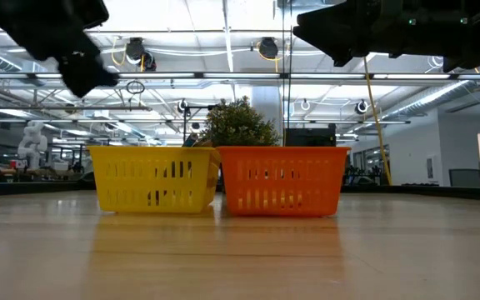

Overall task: Sort pens & pencils
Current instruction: Put the yellow pen into the orange bin

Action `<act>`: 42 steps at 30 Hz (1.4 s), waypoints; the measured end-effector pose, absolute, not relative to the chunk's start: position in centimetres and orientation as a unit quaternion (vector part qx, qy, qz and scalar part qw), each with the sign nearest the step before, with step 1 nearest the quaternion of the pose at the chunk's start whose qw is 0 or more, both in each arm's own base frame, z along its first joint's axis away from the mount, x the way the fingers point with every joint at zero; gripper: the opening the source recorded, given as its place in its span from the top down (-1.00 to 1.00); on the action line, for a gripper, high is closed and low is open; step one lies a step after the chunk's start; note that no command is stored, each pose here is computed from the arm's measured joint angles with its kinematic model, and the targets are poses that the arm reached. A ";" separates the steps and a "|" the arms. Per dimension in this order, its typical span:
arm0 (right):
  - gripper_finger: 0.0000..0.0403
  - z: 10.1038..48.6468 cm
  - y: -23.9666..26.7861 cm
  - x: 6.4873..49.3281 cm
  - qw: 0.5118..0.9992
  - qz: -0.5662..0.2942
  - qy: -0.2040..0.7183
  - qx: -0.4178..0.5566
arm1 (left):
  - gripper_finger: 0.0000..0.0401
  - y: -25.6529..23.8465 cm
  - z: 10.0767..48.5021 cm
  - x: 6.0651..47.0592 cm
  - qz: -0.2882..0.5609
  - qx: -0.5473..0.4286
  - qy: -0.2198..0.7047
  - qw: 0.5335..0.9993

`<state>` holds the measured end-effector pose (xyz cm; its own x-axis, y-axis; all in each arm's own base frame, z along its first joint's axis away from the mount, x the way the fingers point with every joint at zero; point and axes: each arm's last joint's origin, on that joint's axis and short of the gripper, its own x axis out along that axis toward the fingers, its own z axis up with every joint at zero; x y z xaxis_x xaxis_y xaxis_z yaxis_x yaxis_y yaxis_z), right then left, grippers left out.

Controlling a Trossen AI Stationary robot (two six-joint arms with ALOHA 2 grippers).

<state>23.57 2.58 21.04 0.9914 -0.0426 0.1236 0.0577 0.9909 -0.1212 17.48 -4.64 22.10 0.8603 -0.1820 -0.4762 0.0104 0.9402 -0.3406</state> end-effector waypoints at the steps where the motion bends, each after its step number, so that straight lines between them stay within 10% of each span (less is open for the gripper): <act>1: 0.23 21.0 2.6 23.6 0.996 -0.025 -0.060 -0.063 | -0.19 -5.2 22.0 17.6 -0.050 -0.175 0.290 0.939; 21: 0.23 21.0 2.6 23.6 0.996 -0.025 -0.060 -0.062 | -0.19 -16.6 15.1 16.8 -0.001 -0.180 0.566 0.804; 42: 0.23 20.9 2.6 23.6 0.996 -0.025 -0.052 -0.063 | -0.19 -20.5 13.4 17.8 0.047 -0.135 0.564 0.813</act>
